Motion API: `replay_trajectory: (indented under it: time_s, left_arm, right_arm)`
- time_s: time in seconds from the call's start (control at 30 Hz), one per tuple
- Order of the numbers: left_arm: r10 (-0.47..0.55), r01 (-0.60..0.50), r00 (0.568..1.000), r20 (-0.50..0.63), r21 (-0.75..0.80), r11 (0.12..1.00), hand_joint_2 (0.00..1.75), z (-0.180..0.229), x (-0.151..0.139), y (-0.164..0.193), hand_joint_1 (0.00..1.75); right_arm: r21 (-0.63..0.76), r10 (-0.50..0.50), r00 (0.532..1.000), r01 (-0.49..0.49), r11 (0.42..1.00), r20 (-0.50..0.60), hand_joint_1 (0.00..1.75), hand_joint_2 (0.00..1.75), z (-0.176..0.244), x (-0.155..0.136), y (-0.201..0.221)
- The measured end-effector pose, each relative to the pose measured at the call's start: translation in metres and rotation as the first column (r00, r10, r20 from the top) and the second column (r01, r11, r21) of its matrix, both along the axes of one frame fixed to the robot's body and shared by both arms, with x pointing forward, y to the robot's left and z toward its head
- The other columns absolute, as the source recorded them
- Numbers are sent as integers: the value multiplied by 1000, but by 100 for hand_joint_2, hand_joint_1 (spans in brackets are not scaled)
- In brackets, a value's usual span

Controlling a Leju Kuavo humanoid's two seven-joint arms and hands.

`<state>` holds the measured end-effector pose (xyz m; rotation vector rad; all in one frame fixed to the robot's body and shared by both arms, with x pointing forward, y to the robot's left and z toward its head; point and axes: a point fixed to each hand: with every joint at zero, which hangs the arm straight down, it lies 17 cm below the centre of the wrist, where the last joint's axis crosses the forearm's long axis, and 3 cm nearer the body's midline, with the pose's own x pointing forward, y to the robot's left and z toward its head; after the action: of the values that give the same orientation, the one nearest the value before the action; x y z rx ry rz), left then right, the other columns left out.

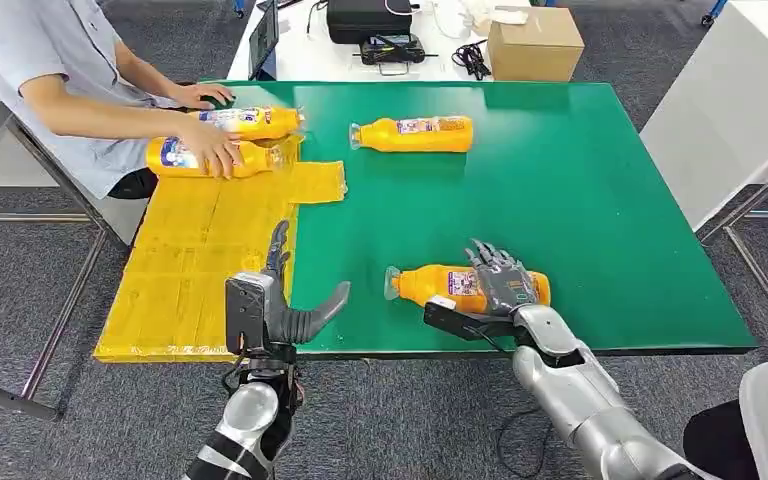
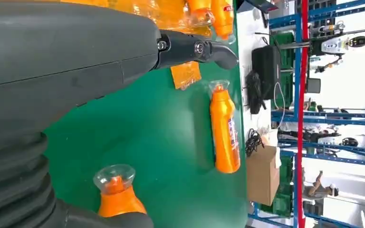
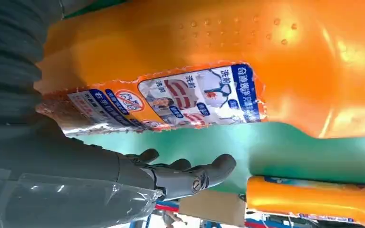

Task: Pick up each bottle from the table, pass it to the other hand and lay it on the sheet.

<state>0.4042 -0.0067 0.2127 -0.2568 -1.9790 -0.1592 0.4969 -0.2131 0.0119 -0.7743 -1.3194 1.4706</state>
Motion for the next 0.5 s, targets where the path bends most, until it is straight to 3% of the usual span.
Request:
replay_trajectory:
  time_s: [0.27, 0.3, 0.33, 0.37, 0.5]
  left_arm:
    - [6, -6, 1000, -13, 0, 1000, 175, -3, 1, 2, 0]
    - [6, -6, 1000, -18, 0, 1000, 175, -4, 1, 2, 0]
    - [6, -6, 1000, -21, 1, 1000, 175, -5, 0, 2, 0]
    - [4, -4, 1000, -22, 1, 1000, 175, -6, 0, 2, 0]
    - [-12, 12, 1000, -21, 0, 1000, 175, -5, 0, -2, 0]
  right_arm:
    - [-54, -87, 996, 85, 995, -37, 0, 175, -8, 10, -23]
    - [-48, -105, 993, 103, 994, -50, 35, 175, -10, 11, -29]
    - [-41, -116, 991, 114, 993, -63, 152, 175, -12, 12, -32]
    - [-34, -122, 988, 119, 992, -93, 175, 175, -17, 10, -36]
    - [10, -144, 963, 150, 989, -229, 175, 175, -38, 3, -64]
